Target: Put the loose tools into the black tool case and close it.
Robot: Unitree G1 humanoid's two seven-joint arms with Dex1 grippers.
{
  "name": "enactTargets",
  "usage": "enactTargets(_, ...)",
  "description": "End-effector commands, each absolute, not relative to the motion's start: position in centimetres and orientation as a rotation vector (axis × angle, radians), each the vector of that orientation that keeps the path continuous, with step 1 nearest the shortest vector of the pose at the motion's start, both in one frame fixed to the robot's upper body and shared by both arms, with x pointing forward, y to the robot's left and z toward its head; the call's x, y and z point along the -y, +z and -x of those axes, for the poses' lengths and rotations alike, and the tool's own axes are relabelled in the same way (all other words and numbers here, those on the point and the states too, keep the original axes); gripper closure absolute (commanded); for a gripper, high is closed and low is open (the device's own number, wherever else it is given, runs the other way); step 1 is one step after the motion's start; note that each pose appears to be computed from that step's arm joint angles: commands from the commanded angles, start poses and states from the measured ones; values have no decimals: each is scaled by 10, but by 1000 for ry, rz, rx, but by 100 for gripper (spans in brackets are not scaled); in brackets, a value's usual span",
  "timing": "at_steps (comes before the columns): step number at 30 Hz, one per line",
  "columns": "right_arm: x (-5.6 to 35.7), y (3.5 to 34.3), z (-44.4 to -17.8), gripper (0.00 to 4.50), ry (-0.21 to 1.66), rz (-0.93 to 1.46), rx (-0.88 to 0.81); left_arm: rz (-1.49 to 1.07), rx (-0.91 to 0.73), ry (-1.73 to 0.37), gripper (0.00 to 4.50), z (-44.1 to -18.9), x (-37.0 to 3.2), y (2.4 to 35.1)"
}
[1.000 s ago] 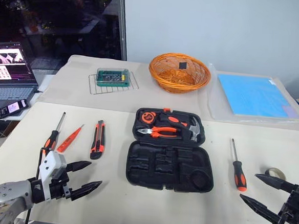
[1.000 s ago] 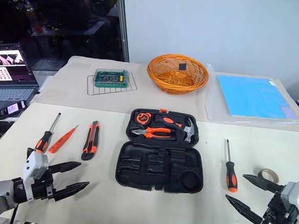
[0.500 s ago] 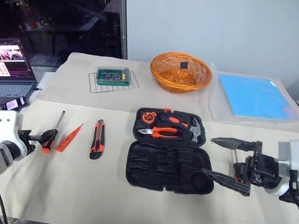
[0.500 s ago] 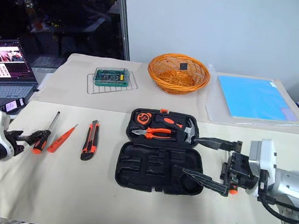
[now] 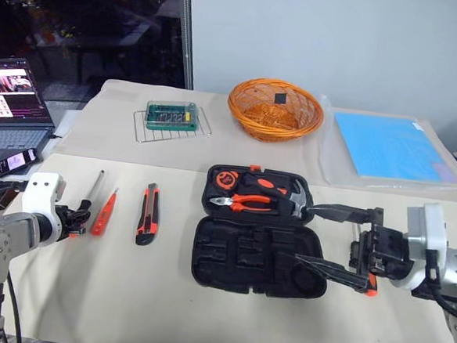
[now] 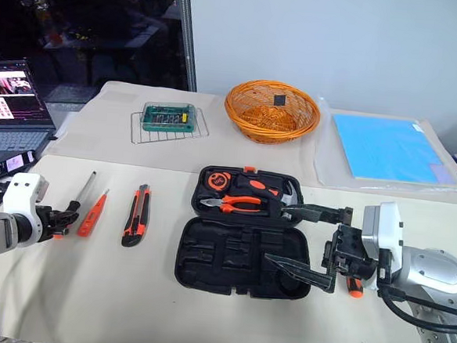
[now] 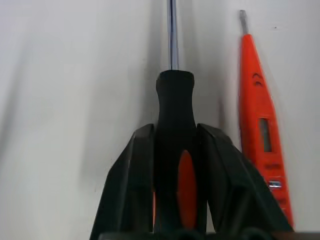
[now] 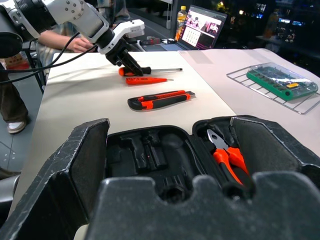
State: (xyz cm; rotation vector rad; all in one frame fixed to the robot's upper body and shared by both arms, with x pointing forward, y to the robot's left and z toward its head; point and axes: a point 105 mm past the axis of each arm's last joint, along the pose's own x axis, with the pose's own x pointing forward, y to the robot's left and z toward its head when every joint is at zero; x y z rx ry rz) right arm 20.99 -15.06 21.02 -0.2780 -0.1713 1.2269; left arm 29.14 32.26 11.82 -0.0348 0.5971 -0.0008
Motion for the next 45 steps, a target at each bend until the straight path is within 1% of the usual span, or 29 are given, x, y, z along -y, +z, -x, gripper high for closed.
enactTargets(1, 152, 215, -208, 0, 1189, 284, 200, -20, -282, -186, 364, -305, -299, 187)
enactTargets(3, 159, 212, -208, 0, 1148, 269, 189, -64, -269, -426, 364, -299, -263, 203)
enactTargets(4, 162, 211, -208, 0, 1133, 268, 182, -85, -289, -514, 364, -295, -250, 204)
enactTargets(6, 168, 206, -206, 0, 1100, 269, 162, -203, -319, -716, 364, -285, -221, 204)
enactTargets(8, 177, 202, -201, 0, 1052, 262, 133, -401, -336, -947, 364, -277, -185, 196)
enactTargets(10, 185, 197, -193, 0, 1022, 270, 91, -504, -325, -1075, 364, -281, -161, 192)
enactTargets(13, 196, 193, -186, 0, 979, 280, 48, -629, -277, -1212, 364, -292, -131, 190)
enactTargets(16, 211, 190, -174, 0, 918, 295, 2, -754, -305, -1382, 364, -303, -86, 175)
enactTargets(18, 214, 191, -170, 0, 894, 300, -7, -798, -330, -1422, 364, -309, -71, 169)
enactTargets(20, 216, 191, -168, 0, 881, 303, -10, -827, -321, -1434, 364, -314, -60, 167)
enactTargets(23, 216, 191, -164, 0, 872, 307, -15, -843, -357, -1476, 364, -314, -44, 158)
enactTargets(25, 215, 192, -163, 0, 861, 309, -11, -862, -385, -1461, 364, -319, -37, 151)
enactTargets(28, 212, 192, -162, 0, 854, 310, -8, -868, -437, -1411, 364, -327, -36, 140)
enactTargets(32, 209, 192, -161, 0, 848, 308, -6, -866, -501, -1377, 364, -328, -42, 130)
enactTargets(42, 207, 191, -163, 0, 840, 303, -6, -845, -573, -1318, 364, -330, -53, 125)
enactTargets(44, 207, 191, -164, 0, 842, 302, -5, -857, -559, -1305, 264, -333, -56, 126)
enactTargets(45, 206, 191, -165, 0, 843, 301, -3, -861, -537, -1301, 243, -335, -56, 130)
